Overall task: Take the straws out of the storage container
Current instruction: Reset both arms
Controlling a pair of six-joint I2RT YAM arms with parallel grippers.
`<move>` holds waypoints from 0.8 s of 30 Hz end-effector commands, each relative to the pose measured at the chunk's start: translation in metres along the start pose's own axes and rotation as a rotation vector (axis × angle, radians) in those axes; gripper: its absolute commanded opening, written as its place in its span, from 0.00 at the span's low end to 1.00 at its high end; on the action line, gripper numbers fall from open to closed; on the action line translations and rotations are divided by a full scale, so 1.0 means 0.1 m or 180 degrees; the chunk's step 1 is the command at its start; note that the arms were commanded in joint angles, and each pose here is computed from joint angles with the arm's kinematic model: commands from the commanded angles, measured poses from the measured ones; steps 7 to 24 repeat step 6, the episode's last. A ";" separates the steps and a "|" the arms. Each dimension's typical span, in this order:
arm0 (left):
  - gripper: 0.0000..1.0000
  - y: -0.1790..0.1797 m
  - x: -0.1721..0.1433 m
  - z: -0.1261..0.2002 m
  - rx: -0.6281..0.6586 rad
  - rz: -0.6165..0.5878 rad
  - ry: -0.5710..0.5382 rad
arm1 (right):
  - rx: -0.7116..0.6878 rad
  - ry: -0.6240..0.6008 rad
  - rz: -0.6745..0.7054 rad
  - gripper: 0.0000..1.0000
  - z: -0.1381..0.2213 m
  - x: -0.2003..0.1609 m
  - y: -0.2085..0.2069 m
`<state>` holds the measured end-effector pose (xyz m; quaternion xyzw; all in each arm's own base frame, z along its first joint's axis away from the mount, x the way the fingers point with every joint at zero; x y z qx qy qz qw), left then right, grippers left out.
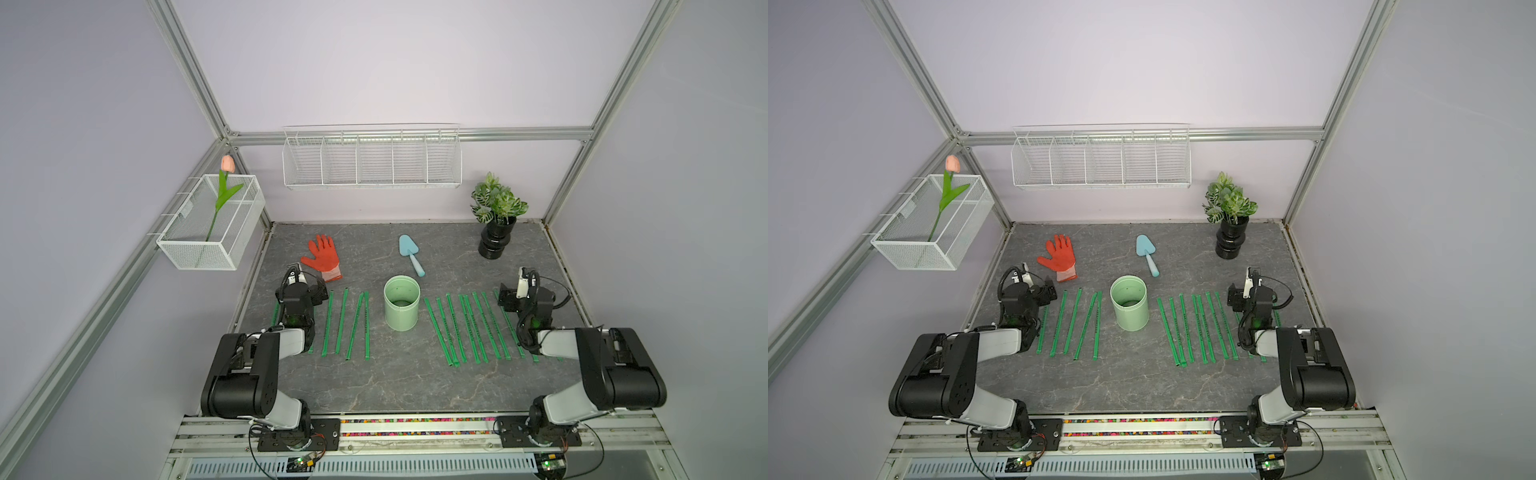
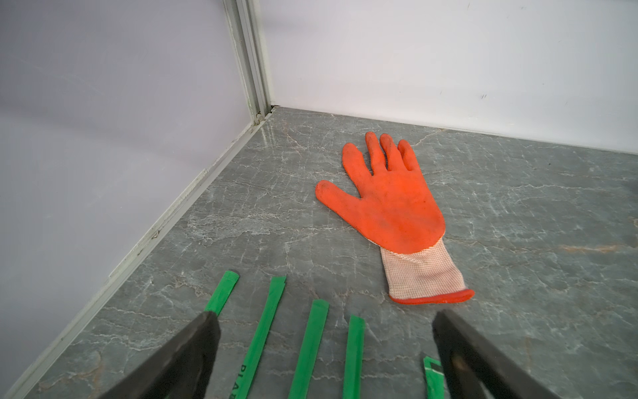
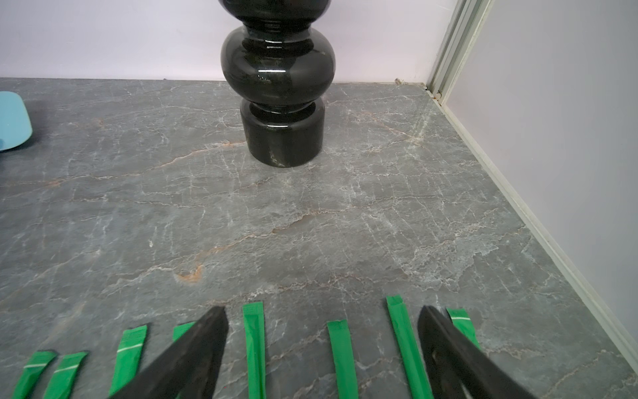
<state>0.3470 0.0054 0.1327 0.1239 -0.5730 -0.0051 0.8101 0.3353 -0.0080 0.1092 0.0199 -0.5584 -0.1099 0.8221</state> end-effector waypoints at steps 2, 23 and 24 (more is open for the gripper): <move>1.00 0.00 0.00 -0.01 -0.0028 -0.0037 -0.0030 | 0.0067 -0.0099 -0.0033 0.89 0.00 0.05 -0.02; 1.00 0.00 -0.01 -0.01 -0.0027 -0.0035 -0.0027 | 0.0063 -0.0097 -0.0026 0.89 0.00 0.05 -0.01; 1.00 0.00 -0.01 -0.01 -0.0027 -0.0035 -0.0027 | 0.0063 -0.0097 -0.0026 0.89 0.00 0.05 -0.01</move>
Point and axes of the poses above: each gripper's point midway between its finger pads, its own z axis back along the fingers, its own y axis along the line the jaws close on, x = y × z, the point moved 6 cm from there along z, back along the fingers, and after that the axes turned 12 degrees about -z, right-handed, at the moved point
